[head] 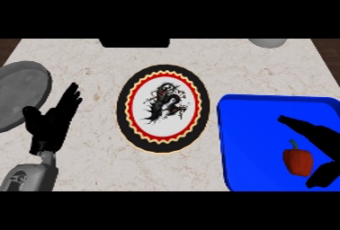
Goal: Pick the bell pepper from the tray and place it in the plate
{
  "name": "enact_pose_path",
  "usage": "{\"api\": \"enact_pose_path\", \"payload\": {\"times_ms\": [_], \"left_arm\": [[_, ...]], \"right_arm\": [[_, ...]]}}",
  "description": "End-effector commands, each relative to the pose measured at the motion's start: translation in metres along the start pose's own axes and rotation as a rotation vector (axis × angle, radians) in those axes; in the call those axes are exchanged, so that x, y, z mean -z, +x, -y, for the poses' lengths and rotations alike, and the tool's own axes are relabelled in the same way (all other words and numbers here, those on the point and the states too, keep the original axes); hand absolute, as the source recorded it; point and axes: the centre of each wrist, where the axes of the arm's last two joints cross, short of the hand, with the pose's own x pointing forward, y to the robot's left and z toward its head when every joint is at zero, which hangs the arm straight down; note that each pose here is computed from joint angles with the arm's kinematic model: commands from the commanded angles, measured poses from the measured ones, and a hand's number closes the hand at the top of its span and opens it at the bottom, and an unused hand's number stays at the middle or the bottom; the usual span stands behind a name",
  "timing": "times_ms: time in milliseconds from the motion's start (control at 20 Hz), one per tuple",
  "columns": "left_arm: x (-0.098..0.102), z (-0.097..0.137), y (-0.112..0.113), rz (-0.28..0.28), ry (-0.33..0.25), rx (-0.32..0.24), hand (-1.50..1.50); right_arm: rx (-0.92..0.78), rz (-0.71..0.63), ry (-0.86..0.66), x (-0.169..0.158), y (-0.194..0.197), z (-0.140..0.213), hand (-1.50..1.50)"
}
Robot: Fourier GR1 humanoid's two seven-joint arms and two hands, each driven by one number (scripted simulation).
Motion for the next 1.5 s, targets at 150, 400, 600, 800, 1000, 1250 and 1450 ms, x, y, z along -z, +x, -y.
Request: {"api": "enact_pose_path", "payload": {"times_ms": [150,400,600,800,1000,1250,1450], "left_arm": [[0.012,-0.003,-0.003,-0.006,0.009,0.004,0.00],[-0.007,0.011,-0.007,-0.005,0.004,0.002,0.00],[0.004,-0.019,-0.006,-0.013,-0.008,-0.002,0.00],[0.003,0.002,-0.006,-0.023,0.004,-0.002,0.00],[0.007,0.021,0.006,0.017,-0.073,0.017,0.00],[0.005,0.012,-0.002,-0.001,-0.064,0.024,0.00],[0.010,0.017,0.002,-0.004,-0.043,0.003,0.00]], "right_arm": [[-0.053,0.095,0.125,-0.001,0.008,0.009,1.50],[-0.050,0.136,0.094,0.014,0.024,-0.011,1.50],[-0.013,0.137,0.038,0.020,0.002,-0.019,1.50],[-0.038,0.292,-0.045,0.046,0.128,-0.057,1.50],[-0.097,0.545,-0.005,0.070,0.233,-0.073,1.50],[-0.109,0.567,-0.255,0.054,0.313,-0.067,1.50],[-0.072,0.553,-0.542,0.032,0.345,-0.064,1.50]]}}
